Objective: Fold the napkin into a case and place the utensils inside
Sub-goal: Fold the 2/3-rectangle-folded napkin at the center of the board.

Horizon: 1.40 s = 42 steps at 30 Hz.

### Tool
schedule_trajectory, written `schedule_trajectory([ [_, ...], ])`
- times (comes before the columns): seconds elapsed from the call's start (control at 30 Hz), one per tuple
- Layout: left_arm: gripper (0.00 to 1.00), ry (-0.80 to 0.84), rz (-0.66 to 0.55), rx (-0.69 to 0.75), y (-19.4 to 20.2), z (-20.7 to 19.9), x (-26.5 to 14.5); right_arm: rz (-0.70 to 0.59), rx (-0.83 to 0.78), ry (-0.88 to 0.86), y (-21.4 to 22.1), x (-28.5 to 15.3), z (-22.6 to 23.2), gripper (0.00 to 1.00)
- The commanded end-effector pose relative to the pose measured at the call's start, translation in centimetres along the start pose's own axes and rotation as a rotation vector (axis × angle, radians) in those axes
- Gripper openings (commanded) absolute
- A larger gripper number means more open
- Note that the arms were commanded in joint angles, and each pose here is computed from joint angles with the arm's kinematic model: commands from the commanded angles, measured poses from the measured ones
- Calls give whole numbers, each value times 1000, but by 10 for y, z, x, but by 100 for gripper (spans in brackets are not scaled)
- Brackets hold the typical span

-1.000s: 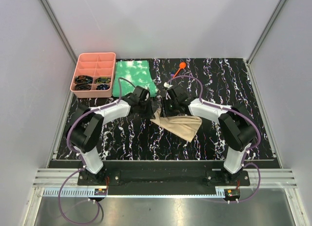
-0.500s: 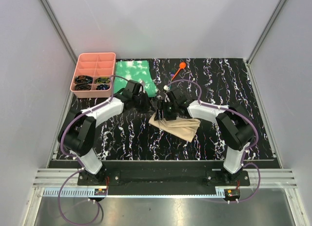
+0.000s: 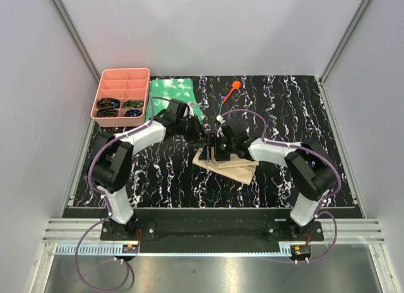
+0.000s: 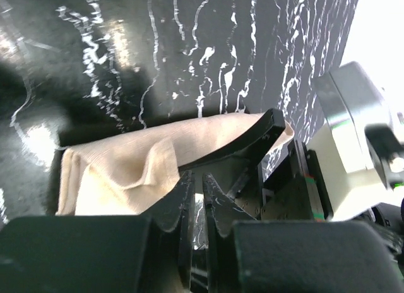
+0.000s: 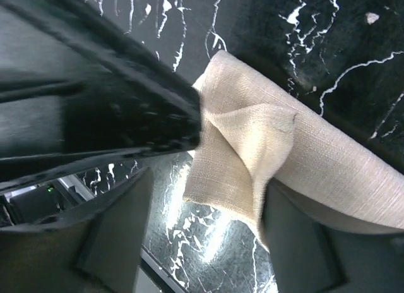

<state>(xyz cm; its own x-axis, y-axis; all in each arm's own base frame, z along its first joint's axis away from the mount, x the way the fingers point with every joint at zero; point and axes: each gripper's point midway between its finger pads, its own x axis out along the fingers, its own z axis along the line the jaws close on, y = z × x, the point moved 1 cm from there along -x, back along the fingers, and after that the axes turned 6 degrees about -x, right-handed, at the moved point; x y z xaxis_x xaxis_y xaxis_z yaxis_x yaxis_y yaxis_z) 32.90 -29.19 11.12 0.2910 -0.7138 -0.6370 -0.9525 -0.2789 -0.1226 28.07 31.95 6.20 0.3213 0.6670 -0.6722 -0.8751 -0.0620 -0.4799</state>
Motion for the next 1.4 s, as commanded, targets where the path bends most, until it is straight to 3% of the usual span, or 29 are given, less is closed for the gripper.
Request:
schedule_trajectory([
  [0.0, 11, 42, 74, 58, 5, -11, 2, -93, -60, -95, -18, -9, 24, 72],
  [0.07, 12, 3, 76, 64, 5, -2, 5, -91, -88, -115, -16, -9, 26, 71],
  [0.33, 41, -39, 67, 100, -10, -5, 14, -74, -160, -130, -14, -11, 27, 71],
  [0.57, 48, -70, 123, 86, -9, 6, 33, -48, -161, -128, -10, -7, 25, 71],
  [0.9, 48, -27, 241, 98, 13, 7, 52, -50, -156, -150, -13, -6, 30, 72],
  [1.17, 27, 44, 204, 100, 21, -4, 35, -31, -138, -135, -6, -6, 26, 75],
  [1.37, 18, 37, 219, 94, 34, 6, 27, -42, -110, -93, -9, -17, 25, 88],
])
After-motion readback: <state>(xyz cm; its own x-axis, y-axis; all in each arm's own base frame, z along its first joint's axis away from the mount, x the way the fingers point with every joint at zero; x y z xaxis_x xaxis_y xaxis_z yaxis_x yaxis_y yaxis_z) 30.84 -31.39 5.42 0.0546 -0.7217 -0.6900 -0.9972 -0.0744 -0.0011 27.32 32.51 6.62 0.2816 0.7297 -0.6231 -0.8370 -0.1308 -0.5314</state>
